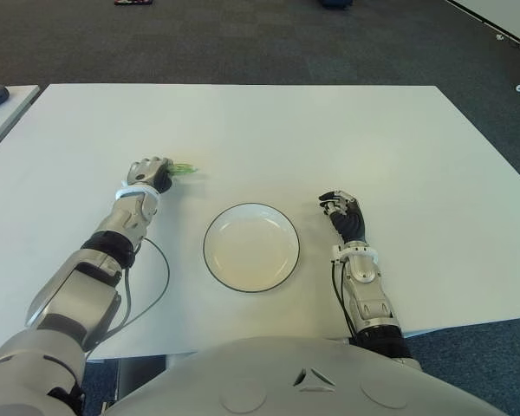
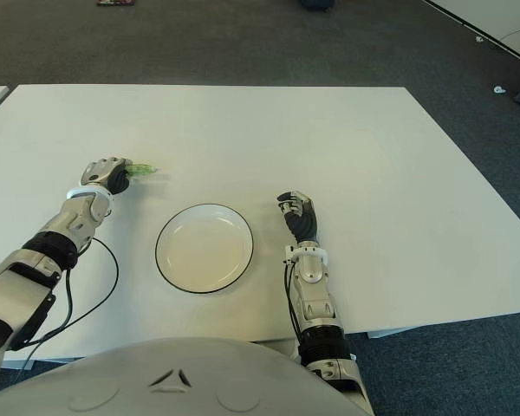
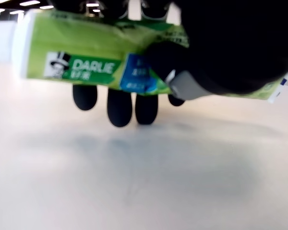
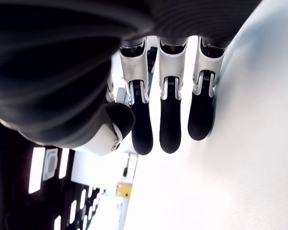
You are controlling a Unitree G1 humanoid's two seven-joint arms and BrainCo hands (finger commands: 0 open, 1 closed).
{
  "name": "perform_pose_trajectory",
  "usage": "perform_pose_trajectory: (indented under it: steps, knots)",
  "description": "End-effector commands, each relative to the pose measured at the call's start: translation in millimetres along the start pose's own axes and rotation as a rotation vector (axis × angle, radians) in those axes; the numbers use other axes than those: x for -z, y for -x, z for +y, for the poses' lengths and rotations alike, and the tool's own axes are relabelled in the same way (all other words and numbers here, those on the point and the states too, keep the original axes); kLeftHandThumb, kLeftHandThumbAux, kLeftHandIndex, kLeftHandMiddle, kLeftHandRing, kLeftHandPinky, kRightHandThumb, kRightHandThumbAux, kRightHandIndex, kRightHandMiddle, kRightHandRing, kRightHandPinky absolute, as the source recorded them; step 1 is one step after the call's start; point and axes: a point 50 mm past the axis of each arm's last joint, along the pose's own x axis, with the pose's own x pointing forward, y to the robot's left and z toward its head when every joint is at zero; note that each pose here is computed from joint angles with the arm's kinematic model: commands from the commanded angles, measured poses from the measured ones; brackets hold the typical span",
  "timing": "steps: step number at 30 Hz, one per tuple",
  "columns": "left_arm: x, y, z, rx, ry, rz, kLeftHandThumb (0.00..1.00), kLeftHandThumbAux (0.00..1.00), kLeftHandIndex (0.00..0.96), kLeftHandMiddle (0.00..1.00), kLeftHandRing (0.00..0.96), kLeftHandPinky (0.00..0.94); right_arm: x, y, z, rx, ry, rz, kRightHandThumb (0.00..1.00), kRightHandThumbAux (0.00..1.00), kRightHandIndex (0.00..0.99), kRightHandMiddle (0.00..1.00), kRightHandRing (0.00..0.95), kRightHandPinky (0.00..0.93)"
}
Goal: Put the toothpaste on the table into the plate.
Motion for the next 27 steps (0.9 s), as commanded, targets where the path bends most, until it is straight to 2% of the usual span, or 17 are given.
perform_pose_trajectory:
  steps: [1,15,22,27]
  knots:
    - [2,7.4,-22.2,0.08,0.019,0.018,0.843,0.669,0.42,0.59,0.768,0.758,2,0.3,0.5,-0.004,-0.006,0.017,0.711,0.73,0.42,0.424,0.408,0.424]
    - [-1,7.4,-10.5,-0.022,0.085,-0.039,0.841,0.672,0.418,0.583,0.77,0.736,3,-0.3,0.7,-0.006,-0.013,0.009,0.712,0.731,0.419,0.422,0.406,0.416]
    - [-5,10.6,16.6,-0.115,0.167,-0.15,0.84,0.674,0.415,0.577,0.76,0.719,3,-0.8,1.3,-0.006,-0.013,0.013,0.711,0.732,0.419,0.418,0.399,0.409]
    - [-19,29.6,37.6,-0.173,0.252,-0.272,0.839,0.674,0.414,0.575,0.756,0.72,2,-1.4,1.6,-0.005,-0.009,0.012,0.711,0.732,0.419,0.418,0.4,0.414]
